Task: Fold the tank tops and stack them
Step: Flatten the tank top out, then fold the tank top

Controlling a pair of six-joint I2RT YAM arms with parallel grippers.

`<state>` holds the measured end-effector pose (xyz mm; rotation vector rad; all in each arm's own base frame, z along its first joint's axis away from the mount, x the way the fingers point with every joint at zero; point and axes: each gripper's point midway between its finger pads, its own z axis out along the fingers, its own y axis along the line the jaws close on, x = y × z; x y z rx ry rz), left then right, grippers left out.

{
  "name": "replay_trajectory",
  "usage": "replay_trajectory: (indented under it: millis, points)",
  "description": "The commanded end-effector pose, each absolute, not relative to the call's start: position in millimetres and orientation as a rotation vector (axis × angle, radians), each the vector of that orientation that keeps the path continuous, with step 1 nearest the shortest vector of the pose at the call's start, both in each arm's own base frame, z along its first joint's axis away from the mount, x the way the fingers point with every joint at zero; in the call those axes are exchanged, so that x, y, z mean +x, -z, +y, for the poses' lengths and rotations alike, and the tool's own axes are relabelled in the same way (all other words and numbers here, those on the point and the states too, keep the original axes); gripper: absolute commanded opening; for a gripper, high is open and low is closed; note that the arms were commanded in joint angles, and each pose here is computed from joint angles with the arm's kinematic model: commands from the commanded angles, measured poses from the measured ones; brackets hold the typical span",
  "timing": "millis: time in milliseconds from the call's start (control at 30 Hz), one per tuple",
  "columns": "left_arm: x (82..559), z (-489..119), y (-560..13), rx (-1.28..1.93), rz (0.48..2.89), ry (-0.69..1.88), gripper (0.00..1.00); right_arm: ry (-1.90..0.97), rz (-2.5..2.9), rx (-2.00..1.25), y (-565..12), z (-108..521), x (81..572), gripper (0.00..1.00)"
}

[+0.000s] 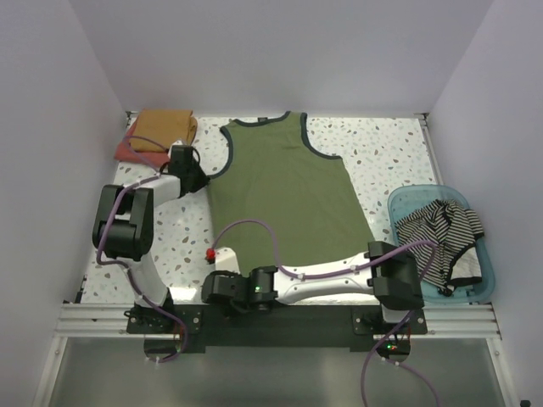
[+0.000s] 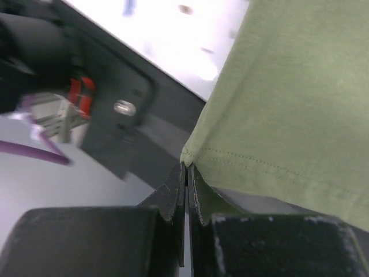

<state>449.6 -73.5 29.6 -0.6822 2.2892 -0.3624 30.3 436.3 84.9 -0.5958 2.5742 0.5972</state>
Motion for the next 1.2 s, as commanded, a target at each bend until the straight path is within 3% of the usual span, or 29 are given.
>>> replay_trajectory:
  millis: [0,233,400,633,1167]
  points:
    - [461.2,-28.5,-76.7,-0.730,2.186,0.213,0.00,-0.727,2.572,-0.661,-96.0,476.3,10.8,0.00]
    - [465.1,-12.1,-99.6,-0.701,2.179,0.155,0.00,-0.737,2.556,-0.706,-99.4,501.8,12.3,0.00]
    - [471.3,-20.6,-118.4,-0.674,2.141,0.207,0.00,-0.774,2.537,-0.641,-116.2,487.0,26.1,0.00]
    - [475.8,-70.7,-110.6,-0.602,2.192,0.250,0.00,-0.790,2.525,-0.502,-125.6,440.8,45.3,0.00]
    - [483.4,-175.6,-95.3,-0.470,2.247,0.335,0.00,-0.712,2.557,-0.303,-85.3,366.9,53.3,0.00]
